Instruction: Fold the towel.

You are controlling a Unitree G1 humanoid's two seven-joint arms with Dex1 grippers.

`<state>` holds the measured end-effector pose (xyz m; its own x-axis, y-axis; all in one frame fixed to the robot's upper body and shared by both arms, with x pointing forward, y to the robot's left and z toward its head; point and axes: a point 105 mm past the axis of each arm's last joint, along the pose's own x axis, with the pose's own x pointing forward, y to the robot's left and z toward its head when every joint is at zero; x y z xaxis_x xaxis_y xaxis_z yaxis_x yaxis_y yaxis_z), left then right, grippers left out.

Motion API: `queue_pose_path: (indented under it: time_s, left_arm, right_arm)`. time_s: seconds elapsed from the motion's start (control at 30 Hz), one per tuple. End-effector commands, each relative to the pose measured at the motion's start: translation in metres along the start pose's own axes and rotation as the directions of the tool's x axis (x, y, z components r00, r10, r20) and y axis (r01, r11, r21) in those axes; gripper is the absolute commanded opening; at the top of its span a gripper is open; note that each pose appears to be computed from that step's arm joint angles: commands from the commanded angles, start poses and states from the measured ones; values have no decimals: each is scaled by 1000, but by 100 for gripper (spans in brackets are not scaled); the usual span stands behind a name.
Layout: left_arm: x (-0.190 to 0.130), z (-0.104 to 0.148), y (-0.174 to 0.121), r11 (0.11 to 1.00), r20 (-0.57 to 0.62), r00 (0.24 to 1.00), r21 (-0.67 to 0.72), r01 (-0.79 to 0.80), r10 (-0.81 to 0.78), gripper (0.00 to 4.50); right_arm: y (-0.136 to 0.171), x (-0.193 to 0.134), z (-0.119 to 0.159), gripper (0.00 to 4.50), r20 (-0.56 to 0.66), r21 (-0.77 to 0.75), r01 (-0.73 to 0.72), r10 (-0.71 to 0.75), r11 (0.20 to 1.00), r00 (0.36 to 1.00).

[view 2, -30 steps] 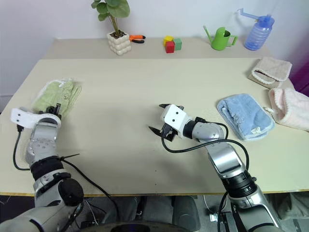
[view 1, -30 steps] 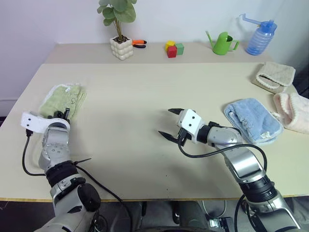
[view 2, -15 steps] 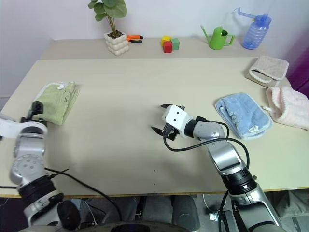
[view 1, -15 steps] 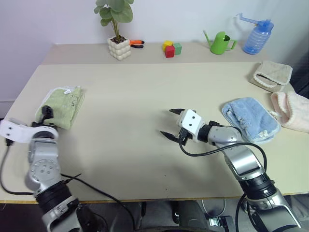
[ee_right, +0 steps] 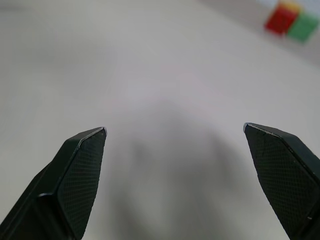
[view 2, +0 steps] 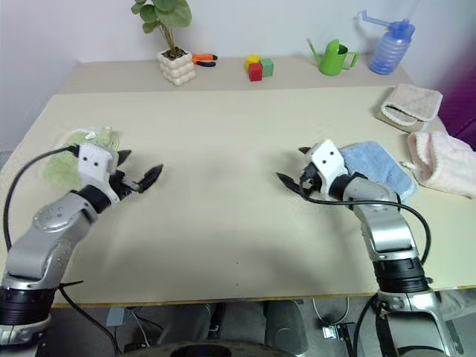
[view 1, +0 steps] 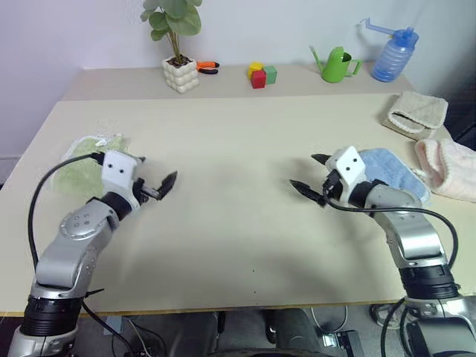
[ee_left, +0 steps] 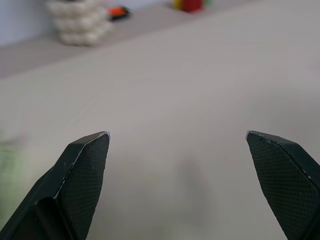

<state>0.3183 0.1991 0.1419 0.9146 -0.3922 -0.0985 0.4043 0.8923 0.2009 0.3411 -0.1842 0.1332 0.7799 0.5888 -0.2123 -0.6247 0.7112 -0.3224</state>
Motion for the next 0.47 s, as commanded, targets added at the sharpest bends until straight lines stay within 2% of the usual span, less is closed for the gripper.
queue_pose_path:
  time_s: [0.03, 0.47]
  left_arm:
    - [1, 8, -3, 999, 43, 999, 35, 14, -16, 448]
    - [-8, 0, -3, 997, 27, 999, 60, -45, 44, 448]
  right_arm:
    - [-6, -5, 15, 450, 52, -26, 10, -8, 1000, 999]
    - [-12, 10, 25, 450, 78, -52, -17, 21, 999, 997]
